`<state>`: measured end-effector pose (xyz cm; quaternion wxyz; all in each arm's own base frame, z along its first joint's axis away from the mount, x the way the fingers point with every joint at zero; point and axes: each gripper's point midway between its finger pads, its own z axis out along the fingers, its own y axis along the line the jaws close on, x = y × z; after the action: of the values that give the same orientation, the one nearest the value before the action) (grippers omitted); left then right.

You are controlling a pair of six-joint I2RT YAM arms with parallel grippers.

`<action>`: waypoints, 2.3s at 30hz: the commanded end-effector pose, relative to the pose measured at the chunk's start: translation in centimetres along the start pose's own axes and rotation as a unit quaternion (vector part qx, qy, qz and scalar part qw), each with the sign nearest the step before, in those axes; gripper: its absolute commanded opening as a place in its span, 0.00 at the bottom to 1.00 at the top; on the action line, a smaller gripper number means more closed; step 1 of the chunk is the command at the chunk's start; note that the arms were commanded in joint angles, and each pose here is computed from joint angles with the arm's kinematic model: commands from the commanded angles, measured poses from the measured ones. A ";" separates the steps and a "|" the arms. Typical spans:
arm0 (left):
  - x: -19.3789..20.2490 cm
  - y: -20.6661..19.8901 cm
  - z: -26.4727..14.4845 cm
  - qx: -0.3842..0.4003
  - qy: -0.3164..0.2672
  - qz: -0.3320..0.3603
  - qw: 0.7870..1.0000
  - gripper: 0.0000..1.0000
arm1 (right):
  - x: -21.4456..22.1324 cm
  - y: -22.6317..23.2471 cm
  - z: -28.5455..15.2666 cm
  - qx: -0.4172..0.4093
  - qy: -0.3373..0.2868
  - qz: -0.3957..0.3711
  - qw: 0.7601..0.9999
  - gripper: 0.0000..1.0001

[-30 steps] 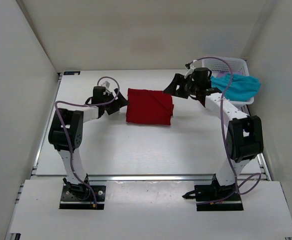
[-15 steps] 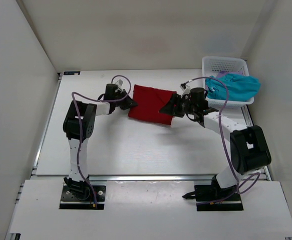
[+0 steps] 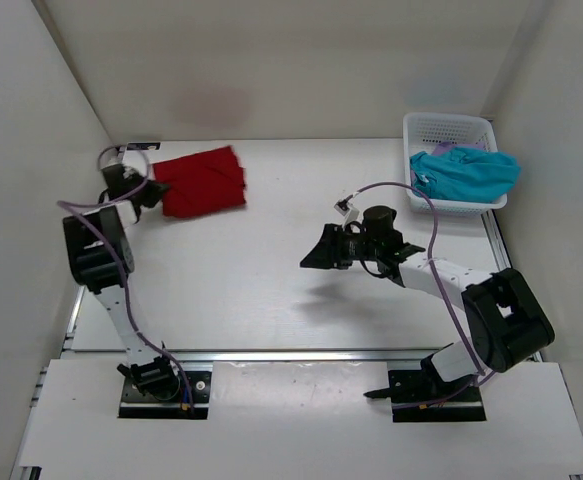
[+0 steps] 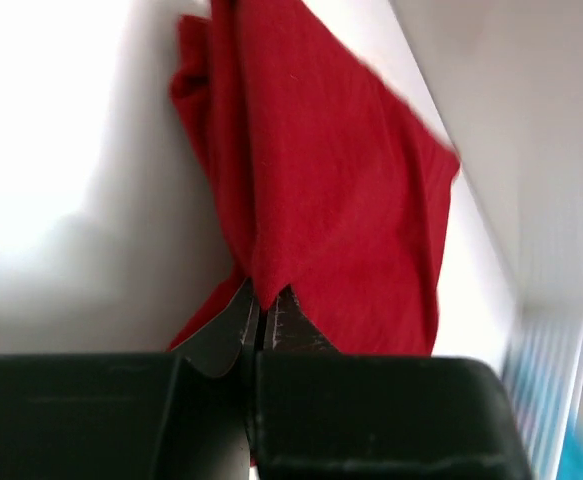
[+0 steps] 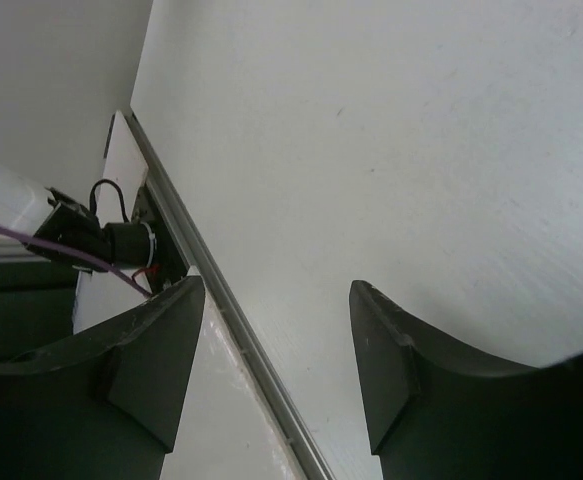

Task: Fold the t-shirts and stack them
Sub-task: Put the neatly folded tshirt into the corner of the board with the left arm, then grab crumpled tshirt from bin with the right arm

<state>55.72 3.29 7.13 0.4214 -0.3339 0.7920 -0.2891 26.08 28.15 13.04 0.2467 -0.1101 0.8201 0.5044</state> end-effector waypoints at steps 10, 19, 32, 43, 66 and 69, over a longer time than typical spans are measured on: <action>-3.1 8.4 -2.9 -0.040 -0.103 -0.208 0.972 0.07 | 2.3 3.6 -0.4 -0.065 0.023 -0.033 0.997 0.59; -9.9 8.3 -0.1 -0.041 -0.152 -0.211 0.965 0.17 | 2.9 1.9 -1.9 -0.033 0.009 -0.018 0.999 0.59; -6.0 6.5 -8.7 -0.050 -0.172 -0.160 0.971 0.99 | 0.7 1.7 -1.4 0.003 -0.019 -0.050 0.999 0.67; 8.5 -9.5 -14.2 0.063 -0.118 0.050 0.990 0.76 | -15.7 -1.6 -0.2 0.126 -0.152 -0.062 0.978 0.00; 37.6 -9.6 -26.0 0.272 0.223 0.246 0.903 0.60 | -28.0 -26.7 -35.0 0.719 -0.180 -0.006 0.671 0.61; 35.9 -9.9 -26.2 0.278 0.199 0.251 0.906 0.61 | -28.9 -28.7 -35.1 0.728 -0.169 0.002 0.664 0.63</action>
<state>20.55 -26.25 7.97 0.3609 0.0526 0.8253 -0.4310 51.94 -15.74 17.26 0.3806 0.1868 0.8857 -0.1890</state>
